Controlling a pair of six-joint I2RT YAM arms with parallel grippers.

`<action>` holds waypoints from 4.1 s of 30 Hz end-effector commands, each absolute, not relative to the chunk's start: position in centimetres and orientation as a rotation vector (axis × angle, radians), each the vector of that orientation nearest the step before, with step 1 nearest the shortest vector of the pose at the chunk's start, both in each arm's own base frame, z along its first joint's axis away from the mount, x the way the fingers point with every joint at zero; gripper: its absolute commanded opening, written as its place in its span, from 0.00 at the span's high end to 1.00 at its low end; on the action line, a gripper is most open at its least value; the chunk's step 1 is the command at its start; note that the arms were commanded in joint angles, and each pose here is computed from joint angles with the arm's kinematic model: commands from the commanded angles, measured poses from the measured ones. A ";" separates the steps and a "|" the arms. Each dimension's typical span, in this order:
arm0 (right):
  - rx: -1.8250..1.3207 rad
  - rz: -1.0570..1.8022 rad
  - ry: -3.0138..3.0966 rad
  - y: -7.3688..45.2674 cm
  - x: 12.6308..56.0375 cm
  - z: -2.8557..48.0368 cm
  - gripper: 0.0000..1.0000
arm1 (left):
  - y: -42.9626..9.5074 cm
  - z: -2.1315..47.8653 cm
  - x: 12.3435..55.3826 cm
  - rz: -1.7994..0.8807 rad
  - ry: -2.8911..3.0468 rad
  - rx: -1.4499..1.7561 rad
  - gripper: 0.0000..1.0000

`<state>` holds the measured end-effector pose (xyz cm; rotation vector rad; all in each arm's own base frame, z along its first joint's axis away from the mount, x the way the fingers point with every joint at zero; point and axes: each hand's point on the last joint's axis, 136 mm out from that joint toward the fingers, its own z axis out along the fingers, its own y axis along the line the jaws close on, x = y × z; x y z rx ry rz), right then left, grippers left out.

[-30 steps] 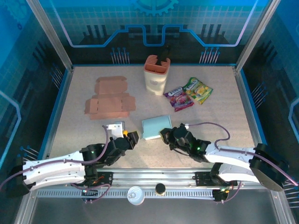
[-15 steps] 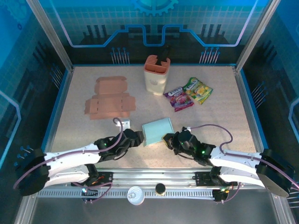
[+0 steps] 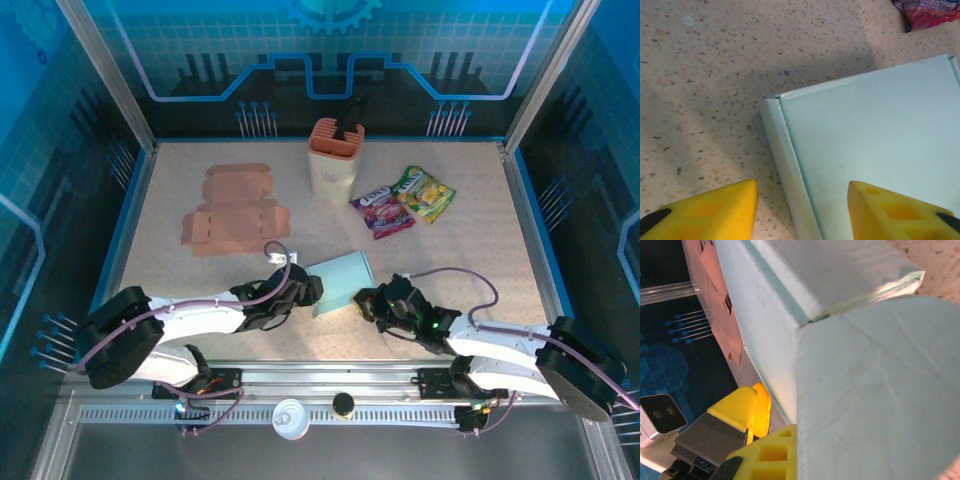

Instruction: Fold the paper box

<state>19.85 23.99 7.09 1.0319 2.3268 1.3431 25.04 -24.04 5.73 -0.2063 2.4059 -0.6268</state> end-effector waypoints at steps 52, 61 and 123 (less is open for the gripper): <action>0.059 1.048 2.608 16.1 25.9 8.6 0.15 | -22.8 2.4 25.5 -0.654 2.388 -0.253 0.84; -0.038 1.191 2.629 19.6 26.3 7.0 0.16 | -22.1 1.5 25.2 -0.644 2.398 -0.271 0.85; 0.752 1.840 2.620 20.5 24.5 10.1 0.67 | -30.3 9.7 23.9 0.247 1.504 1.422 0.23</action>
